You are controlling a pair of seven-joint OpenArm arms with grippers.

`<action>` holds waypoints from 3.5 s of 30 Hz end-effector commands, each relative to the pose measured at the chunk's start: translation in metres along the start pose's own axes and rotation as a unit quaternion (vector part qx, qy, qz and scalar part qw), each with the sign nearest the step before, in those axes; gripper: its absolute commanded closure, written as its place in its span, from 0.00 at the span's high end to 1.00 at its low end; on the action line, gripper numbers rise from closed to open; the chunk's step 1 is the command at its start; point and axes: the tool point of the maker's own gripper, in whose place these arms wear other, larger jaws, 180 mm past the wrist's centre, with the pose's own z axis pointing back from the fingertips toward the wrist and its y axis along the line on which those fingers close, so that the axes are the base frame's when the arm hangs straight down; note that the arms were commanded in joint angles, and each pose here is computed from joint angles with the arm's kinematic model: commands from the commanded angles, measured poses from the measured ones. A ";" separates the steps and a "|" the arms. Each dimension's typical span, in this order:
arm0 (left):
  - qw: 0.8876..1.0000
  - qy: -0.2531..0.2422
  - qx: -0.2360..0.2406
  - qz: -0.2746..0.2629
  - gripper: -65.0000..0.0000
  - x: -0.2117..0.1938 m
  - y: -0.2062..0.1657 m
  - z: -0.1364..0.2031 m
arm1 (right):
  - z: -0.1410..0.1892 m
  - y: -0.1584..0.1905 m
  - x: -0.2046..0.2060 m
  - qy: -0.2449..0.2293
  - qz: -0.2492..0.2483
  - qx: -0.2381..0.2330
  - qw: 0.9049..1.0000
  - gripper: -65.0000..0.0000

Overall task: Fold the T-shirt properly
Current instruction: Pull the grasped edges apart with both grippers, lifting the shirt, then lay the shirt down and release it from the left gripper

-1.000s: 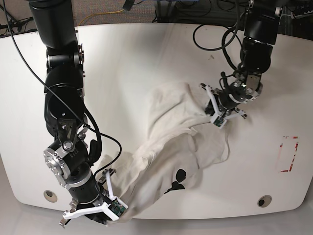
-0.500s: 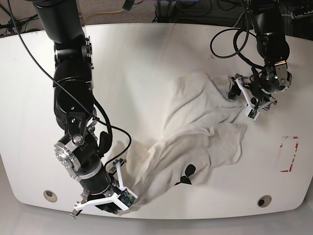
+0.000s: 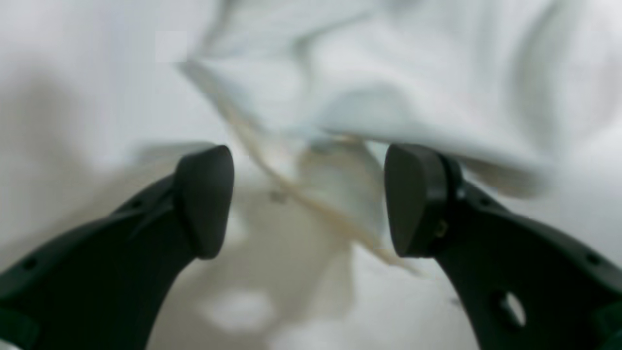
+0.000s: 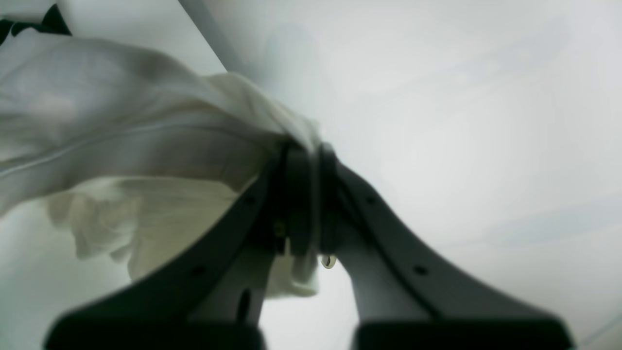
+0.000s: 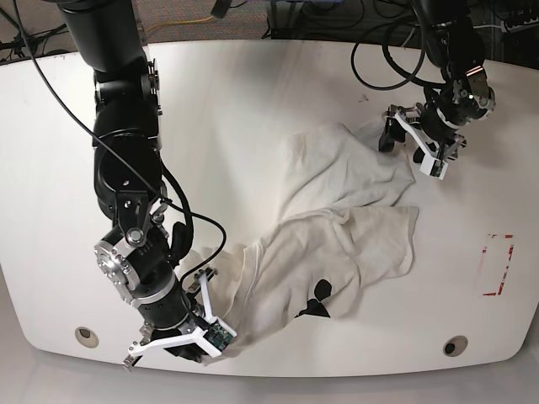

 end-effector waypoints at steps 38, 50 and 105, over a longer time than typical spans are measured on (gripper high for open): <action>0.997 -0.045 0.037 0.057 0.00 0.028 0.055 0.005 | 0.006 -0.033 -0.002 -0.007 -0.021 -0.042 0.999 0.00; 0.989 -0.099 0.105 -0.032 0.00 0.118 0.104 0.049 | -0.001 -0.067 0.003 -0.006 -0.030 -0.066 0.997 0.00; 0.950 0.033 0.191 -0.243 0.00 0.100 0.100 0.117 | 0.049 0.024 -0.205 0.266 -0.260 -0.024 0.928 0.00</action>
